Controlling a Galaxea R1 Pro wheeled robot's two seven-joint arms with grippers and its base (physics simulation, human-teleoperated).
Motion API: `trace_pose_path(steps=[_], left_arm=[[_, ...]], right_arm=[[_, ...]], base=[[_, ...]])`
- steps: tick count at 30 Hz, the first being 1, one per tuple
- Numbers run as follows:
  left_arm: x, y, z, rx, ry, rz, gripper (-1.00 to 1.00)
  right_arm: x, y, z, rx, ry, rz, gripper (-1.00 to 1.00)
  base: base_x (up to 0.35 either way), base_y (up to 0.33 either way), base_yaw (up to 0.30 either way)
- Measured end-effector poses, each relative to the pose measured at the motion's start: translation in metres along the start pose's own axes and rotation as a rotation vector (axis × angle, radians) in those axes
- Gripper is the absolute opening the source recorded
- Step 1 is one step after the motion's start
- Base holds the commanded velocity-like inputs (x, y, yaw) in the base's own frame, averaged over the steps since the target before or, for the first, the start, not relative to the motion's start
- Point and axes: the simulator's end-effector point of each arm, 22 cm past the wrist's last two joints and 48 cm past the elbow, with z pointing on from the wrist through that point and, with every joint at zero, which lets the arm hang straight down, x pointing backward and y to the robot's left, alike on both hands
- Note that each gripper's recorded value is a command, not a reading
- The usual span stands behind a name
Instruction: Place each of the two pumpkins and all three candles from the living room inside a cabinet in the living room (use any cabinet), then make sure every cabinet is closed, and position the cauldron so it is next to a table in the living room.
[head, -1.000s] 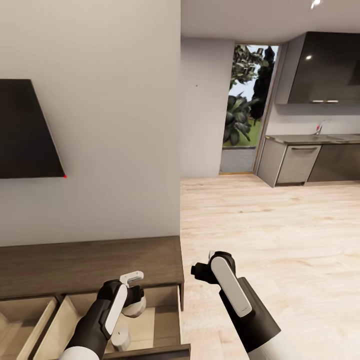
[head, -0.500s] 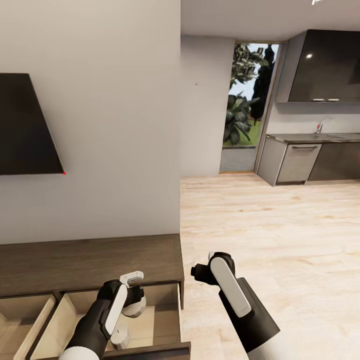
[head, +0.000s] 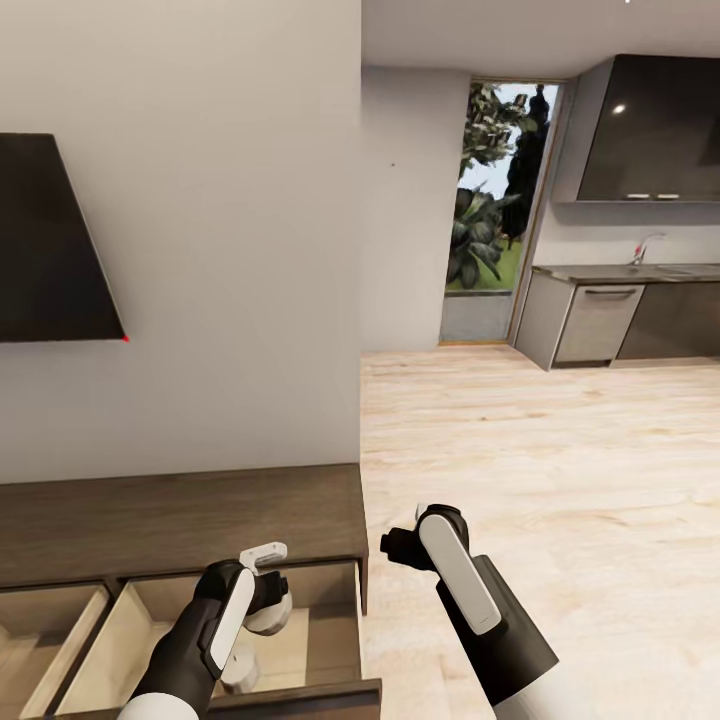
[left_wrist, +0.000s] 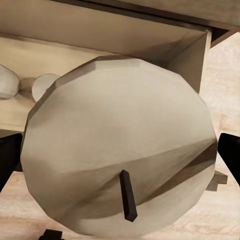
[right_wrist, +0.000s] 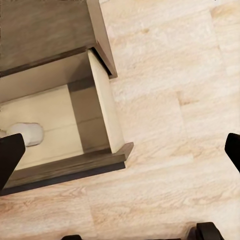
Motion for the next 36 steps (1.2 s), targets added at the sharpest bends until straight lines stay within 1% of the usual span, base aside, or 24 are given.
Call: trace_pose_path(steps=[18,27,36], left_arm=[[0.017,0.003,0.028,0.002,0.006,-0.002,-1.00],[0.010,0.002,0.024,0.009,-0.009,-0.007,-1.00],[0.018,0.004,0.038,0.010,-0.010,-0.007,-1.00]], right_arm=[[0.017,-0.004,0.028,-0.002,0.004,0.000,1.00],[0.017,-0.004,0.028,-0.001,0.004,0.000,1.00],[0.026,-0.007,0.042,-0.001,0.004,0.000,1.00]], base=[[0.000,0.000,0.000],[0.000,0.000,0.000],[-0.022,0.000,0.000]])
